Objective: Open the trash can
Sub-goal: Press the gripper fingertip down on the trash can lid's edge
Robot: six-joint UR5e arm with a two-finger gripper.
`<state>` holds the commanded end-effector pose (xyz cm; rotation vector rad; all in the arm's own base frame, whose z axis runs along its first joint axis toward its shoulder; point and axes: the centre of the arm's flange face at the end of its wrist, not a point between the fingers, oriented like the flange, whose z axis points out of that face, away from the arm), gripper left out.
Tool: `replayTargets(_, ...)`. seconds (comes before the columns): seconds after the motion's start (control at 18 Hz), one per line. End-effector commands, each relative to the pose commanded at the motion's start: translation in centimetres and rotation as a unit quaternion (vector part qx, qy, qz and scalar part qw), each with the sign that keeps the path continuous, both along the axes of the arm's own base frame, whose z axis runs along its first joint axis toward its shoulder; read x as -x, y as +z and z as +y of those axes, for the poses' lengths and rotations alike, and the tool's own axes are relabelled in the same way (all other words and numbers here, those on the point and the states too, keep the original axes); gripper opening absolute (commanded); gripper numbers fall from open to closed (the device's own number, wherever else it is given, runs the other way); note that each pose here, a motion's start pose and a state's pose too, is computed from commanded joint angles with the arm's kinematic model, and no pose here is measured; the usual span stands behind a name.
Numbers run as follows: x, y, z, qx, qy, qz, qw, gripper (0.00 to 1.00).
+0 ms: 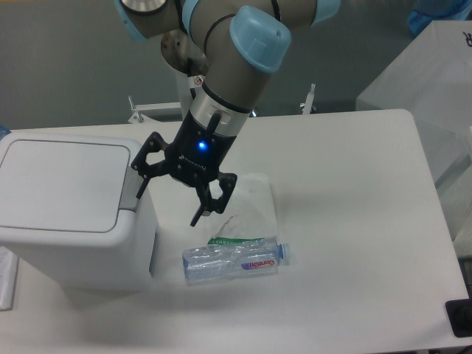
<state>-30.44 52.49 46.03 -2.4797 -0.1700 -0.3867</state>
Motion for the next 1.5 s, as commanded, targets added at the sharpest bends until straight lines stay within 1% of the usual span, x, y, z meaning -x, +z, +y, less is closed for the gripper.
replayTargets(0.56,0.0,-0.2,0.0,0.001,0.000,-0.001,1.0000,1.00)
replayTargets(0.78,-0.4,1.3,-0.3,-0.010,0.003,0.007,0.9999,1.00)
replayTargets(0.94,-0.9,1.4,-0.8,-0.009,0.006,0.006,0.9999,1.00)
replayTargets(1.0,-1.0,0.9,-0.9,-0.005,0.006,0.002,1.0000,1.00)
replayTargets(1.11,-2.1,0.6,-0.3,-0.004,-0.004,0.000,1.0000,1.00)
replayTargets(1.5,-2.6,0.6,0.1,-0.010,-0.006,0.006,0.9999,1.00)
